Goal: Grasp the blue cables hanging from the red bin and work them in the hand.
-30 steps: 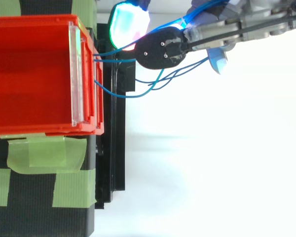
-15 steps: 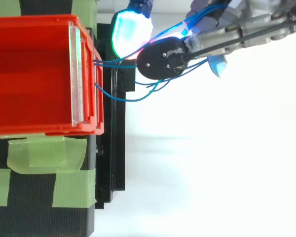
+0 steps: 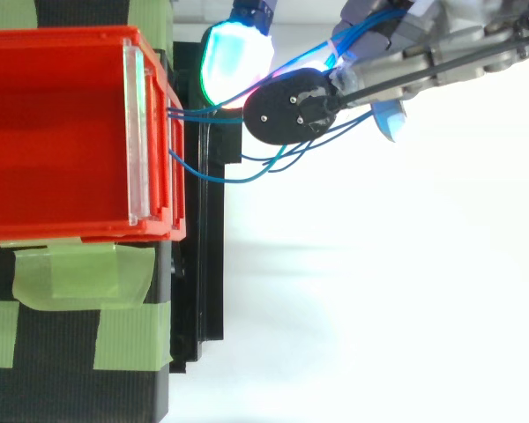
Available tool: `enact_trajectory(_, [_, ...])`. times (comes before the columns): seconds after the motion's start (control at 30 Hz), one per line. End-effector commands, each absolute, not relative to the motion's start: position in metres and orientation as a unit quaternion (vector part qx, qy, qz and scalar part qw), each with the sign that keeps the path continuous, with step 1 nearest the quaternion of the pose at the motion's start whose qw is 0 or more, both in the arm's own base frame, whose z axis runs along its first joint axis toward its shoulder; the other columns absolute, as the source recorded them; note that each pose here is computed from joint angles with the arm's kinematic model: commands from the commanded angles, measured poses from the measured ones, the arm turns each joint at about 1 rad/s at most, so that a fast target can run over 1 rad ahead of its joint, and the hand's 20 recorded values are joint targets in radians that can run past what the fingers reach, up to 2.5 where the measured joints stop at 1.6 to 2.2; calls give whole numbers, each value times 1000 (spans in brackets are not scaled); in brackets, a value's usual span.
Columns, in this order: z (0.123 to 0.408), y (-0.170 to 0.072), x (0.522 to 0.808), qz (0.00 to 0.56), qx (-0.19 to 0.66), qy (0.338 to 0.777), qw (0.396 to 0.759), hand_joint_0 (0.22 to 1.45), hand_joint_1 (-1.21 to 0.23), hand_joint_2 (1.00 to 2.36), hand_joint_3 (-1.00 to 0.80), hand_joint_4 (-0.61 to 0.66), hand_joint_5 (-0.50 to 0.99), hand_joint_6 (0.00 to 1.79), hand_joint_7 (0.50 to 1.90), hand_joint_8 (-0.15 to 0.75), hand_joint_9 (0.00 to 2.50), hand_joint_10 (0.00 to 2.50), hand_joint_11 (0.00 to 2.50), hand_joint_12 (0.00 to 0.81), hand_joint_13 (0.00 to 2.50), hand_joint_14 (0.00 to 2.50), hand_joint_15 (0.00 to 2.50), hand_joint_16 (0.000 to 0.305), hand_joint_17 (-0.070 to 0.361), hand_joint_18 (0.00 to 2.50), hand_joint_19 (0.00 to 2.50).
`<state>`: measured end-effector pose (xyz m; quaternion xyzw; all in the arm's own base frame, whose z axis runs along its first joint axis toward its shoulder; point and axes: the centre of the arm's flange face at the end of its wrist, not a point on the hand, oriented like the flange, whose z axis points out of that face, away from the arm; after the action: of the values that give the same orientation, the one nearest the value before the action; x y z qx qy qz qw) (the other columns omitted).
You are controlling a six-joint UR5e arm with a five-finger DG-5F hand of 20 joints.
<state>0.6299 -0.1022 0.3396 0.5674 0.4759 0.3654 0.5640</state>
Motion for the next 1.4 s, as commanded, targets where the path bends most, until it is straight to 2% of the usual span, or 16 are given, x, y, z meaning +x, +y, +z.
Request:
enact_trajectory(0.0, [340, -102, 630, 366, 568, 476, 564, 946, -732, 1001, -27, 254, 167, 631, 1168, 649, 1839, 2500, 2500, 730, 2101, 2500, 2003, 210, 158, 2500, 590])
enact_trajectory(0.07, [339, -102, 630, 365, 568, 476, 563, 929, -727, 1003, -74, 262, 170, 616, 1167, 649, 1839, 2500, 2500, 730, 2101, 2500, 2003, 210, 158, 2500, 590])
enact_trajectory(0.27, [340, -102, 630, 366, 568, 476, 564, 845, -673, 1014, -454, 237, 181, 477, 1262, 649, 1839, 2500, 2500, 730, 2101, 2500, 2003, 210, 158, 2500, 590])
enact_trajectory(0.6, [339, -102, 630, 365, 568, 476, 564, 813, -633, 1010, -727, 239, 195, 392, 1292, 649, 1839, 2500, 2500, 730, 2101, 2500, 2003, 210, 158, 2500, 590])
enact_trajectory(0.8, [339, -102, 630, 364, 567, 477, 564, 820, -627, 1009, -756, 253, 219, 396, 1303, 649, 1839, 2500, 2500, 730, 2101, 2500, 2003, 210, 158, 2500, 590])
enact_trajectory(1.07, [339, -101, 630, 366, 566, 476, 564, 877, -644, 1012, -702, 235, 223, 518, 1286, 649, 1839, 2500, 2500, 730, 2101, 2500, 2003, 210, 158, 2500, 590])
enact_trajectory(1.37, [340, -100, 630, 366, 566, 477, 564, 898, -653, 1016, -585, 218, 161, 824, 1204, 649, 1839, 2500, 2500, 730, 2101, 2500, 2003, 210, 158, 2500, 590])
